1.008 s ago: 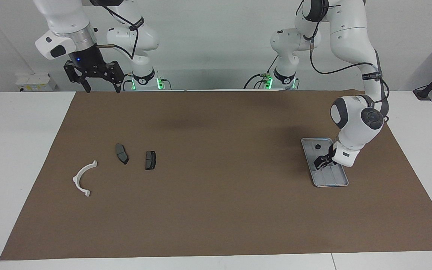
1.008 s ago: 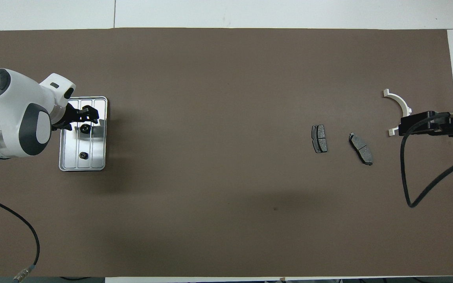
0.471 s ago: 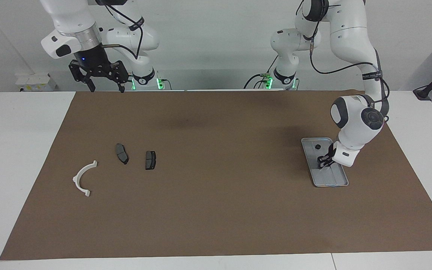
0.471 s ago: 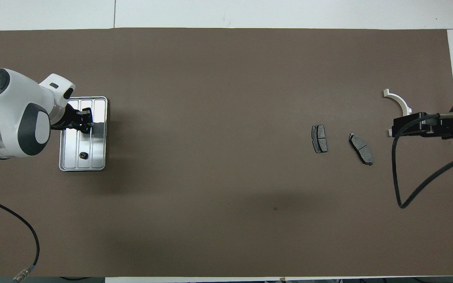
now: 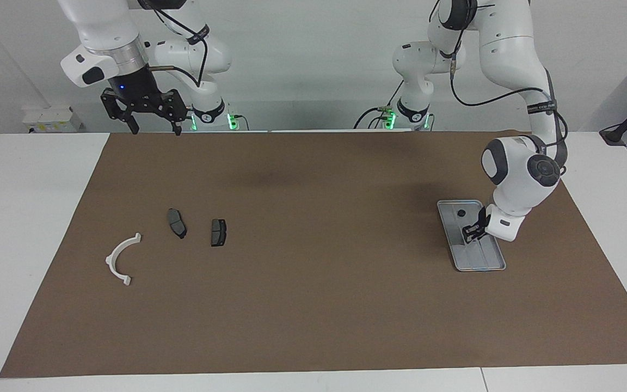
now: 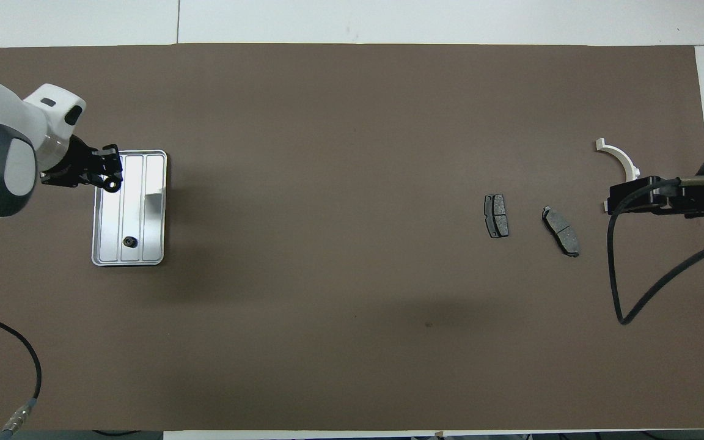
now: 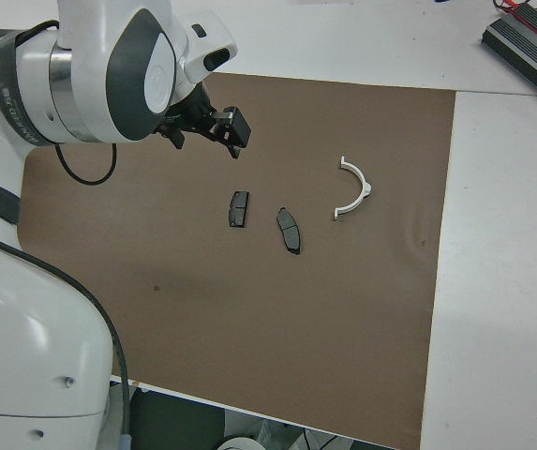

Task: Place bearing gear from tray to pile
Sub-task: 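Carry the ring to mid-table with the left gripper while the right gripper approaches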

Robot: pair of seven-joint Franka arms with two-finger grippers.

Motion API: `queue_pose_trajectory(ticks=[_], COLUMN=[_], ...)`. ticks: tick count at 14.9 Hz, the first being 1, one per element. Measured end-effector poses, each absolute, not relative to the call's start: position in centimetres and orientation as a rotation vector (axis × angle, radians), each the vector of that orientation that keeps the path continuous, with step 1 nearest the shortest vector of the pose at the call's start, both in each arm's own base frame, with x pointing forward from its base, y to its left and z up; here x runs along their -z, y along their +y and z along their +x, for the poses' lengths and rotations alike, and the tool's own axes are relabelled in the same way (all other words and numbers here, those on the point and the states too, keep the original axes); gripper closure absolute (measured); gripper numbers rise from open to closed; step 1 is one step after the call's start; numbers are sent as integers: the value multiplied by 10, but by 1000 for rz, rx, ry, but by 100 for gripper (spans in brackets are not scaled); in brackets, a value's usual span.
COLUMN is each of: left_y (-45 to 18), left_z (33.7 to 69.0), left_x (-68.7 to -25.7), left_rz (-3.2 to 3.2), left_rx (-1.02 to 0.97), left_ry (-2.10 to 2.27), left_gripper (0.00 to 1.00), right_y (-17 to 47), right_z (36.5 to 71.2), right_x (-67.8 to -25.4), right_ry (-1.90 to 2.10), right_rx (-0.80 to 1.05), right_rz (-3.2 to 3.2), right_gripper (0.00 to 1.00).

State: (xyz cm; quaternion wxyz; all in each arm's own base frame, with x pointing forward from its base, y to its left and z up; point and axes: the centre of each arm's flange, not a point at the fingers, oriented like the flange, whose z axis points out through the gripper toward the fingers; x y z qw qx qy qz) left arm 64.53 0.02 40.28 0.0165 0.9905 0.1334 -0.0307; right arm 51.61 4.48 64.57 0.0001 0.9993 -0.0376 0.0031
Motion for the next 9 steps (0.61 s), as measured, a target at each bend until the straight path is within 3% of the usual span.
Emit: queue_pose_trajectory(ticks=[4, 9], left_y=[-41, -189], left_z=[659, 641], left_x=[-479, -490], left_rz=[3012, 2976], left_rx=[-10, -41], left_ry=[614, 704], left_gripper=[66, 66], right_y=[46, 88], right_z=[517, 517], right_x=[-644, -630], right_ry=[-139, -209], right_rx=[-16, -47], right_rz=[3139, 3141], right_gripper=[0, 0])
